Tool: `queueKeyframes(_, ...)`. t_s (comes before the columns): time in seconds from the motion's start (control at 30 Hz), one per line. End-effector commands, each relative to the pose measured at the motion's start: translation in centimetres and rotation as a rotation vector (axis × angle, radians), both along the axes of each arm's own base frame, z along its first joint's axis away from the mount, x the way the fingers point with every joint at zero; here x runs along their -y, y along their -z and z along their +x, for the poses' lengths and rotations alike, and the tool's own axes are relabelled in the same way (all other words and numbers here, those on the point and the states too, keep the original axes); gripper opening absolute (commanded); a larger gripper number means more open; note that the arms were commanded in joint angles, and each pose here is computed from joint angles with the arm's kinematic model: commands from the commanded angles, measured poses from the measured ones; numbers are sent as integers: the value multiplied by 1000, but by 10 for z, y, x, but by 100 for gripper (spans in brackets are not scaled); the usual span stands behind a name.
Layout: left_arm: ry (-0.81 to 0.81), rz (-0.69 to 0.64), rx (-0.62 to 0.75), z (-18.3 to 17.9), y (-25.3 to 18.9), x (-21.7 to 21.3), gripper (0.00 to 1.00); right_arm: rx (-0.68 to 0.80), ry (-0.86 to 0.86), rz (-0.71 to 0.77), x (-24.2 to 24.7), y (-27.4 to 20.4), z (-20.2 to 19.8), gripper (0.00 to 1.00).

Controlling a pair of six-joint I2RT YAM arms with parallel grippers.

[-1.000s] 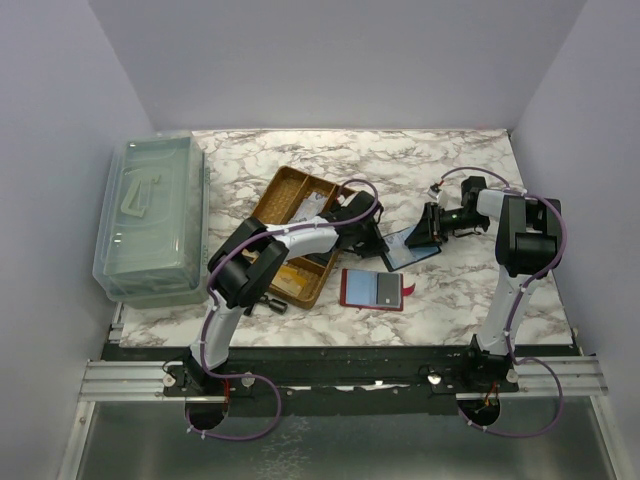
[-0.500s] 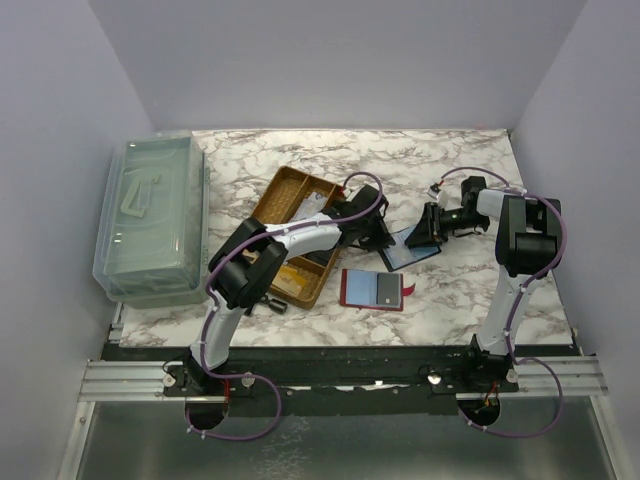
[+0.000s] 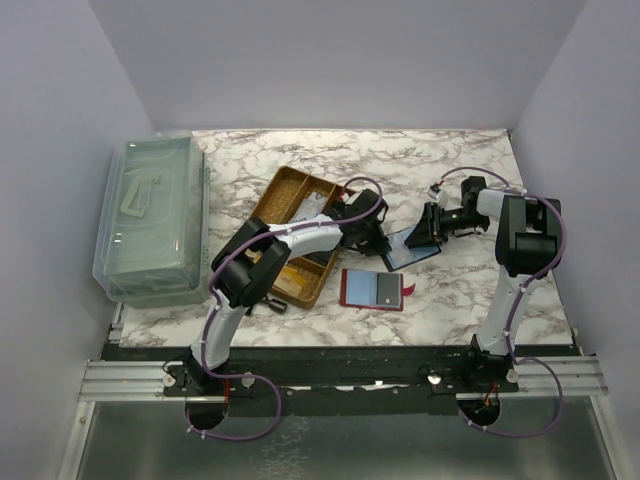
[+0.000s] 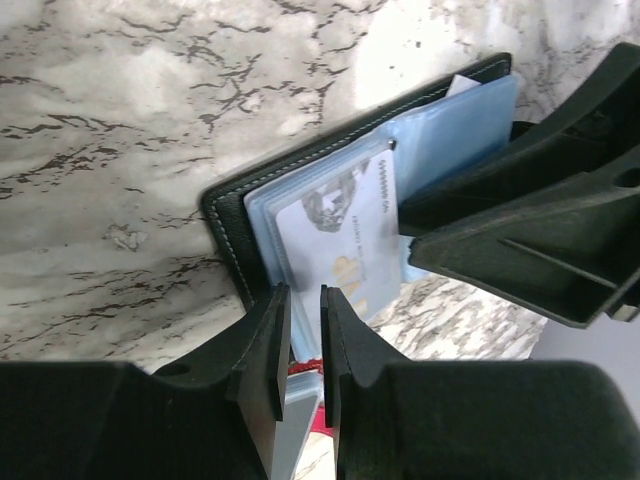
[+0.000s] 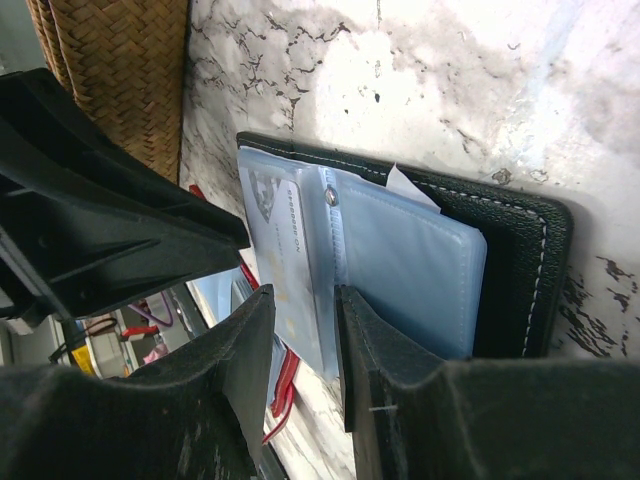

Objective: Take the credit cards out of the card holder
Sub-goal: Remove the credit card from the card holder.

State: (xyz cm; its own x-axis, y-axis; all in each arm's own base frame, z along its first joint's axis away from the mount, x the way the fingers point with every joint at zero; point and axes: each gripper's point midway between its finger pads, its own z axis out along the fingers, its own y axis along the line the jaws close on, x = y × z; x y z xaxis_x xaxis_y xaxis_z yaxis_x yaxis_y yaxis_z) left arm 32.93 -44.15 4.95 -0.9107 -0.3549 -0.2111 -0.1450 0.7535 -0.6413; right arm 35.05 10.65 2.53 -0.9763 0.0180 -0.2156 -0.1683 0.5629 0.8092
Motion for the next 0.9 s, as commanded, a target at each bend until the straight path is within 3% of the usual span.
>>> queueKeyframes(0.0, 5, 18, -43, -6, 10, 3, 24, -3, -4, -119, 16, 28, 2, 38)
queueKeyframes(0.57, 2, 7, 7, -1, -10, 3, 23, 0, -3, -118, 16, 27, 2, 38)
queueKeyframes(0.87, -4, 10, 21, 0, -14, 0, 11, -1, -4, -118, 16, 27, 1, 38)
